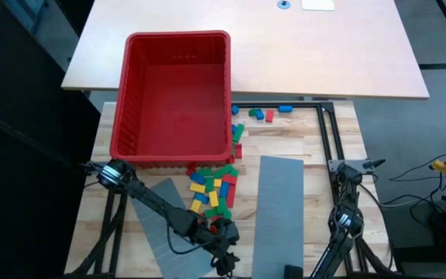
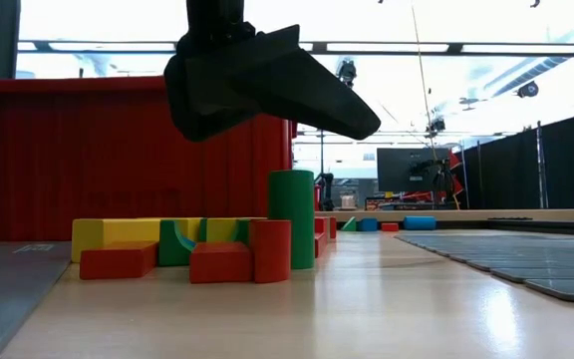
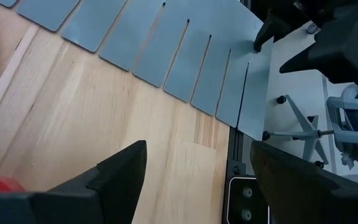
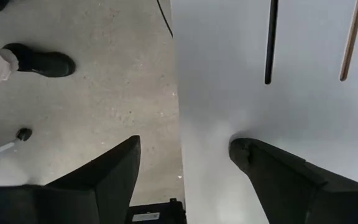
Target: Sort blocks
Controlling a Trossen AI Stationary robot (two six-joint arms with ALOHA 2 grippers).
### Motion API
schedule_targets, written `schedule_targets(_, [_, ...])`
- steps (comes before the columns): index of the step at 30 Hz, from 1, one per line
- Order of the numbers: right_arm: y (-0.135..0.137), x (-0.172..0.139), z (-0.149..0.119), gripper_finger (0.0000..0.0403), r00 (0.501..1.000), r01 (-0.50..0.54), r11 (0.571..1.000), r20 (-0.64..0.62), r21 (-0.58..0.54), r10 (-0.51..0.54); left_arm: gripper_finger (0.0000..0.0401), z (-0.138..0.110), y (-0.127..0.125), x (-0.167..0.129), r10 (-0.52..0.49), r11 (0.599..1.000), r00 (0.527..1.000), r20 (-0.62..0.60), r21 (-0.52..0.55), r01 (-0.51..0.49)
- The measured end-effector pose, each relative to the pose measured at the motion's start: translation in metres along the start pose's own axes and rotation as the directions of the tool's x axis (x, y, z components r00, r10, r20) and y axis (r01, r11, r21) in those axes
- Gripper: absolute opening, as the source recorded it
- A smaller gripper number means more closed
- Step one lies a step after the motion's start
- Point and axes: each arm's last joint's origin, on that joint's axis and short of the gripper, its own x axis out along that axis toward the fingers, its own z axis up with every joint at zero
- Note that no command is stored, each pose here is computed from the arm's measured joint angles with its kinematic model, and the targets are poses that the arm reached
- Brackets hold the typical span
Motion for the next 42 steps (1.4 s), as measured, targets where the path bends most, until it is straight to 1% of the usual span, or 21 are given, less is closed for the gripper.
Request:
schedule_targets(7, [0.002,-0.017,-0.003,0.0259,1.0,0.014,1.0,-0.02,-0.003,-0.014,0.0275,0.0,0.0,0.0,0.0,1.0,1.0,0.0,0.0,0.0])
schedule_targets(13, [-0.001,-0.03,-0.004,0.0263,0.999,0.047,0.998,-0.007,-0.031,-0.048,0.0275,0.0,0.0,0.0,0.0,1.0,1.0,0.0,0.0,0.0])
schedule_targets(18, [-0.002,-0.027,-0.004,0.0263,0.998,0.06,0.997,-0.011,-0.052,-0.06,0.0275,0.0,0.0,0.0,0.001,1.0,1.0,0.001,0.0,-0.001])
schedule_targets(23, [-0.004,-0.019,-0.004,0.0266,0.997,0.078,0.996,-0.02,-0.051,-0.079,0.0275,0.0,0.0,0.0,0.001,1.0,1.0,0.001,0.0,-0.001])
schedule_targets(39, [0.001,-0.007,-0.001,0.0262,1.0,0.007,1.0,0.006,-0.03,-0.007,0.0275,0.0,0.0,0.0,0.001,1.0,1.0,0.001,0.0,-0.001])
schedule_targets(42, [0.0,-0.003,0.0,0.0263,1.0,0.007,1.0,0.006,-0.025,-0.006,0.0275,0.0,0.0,0.0,0.001,1.0,1.0,0.001,0.0,-0.001])
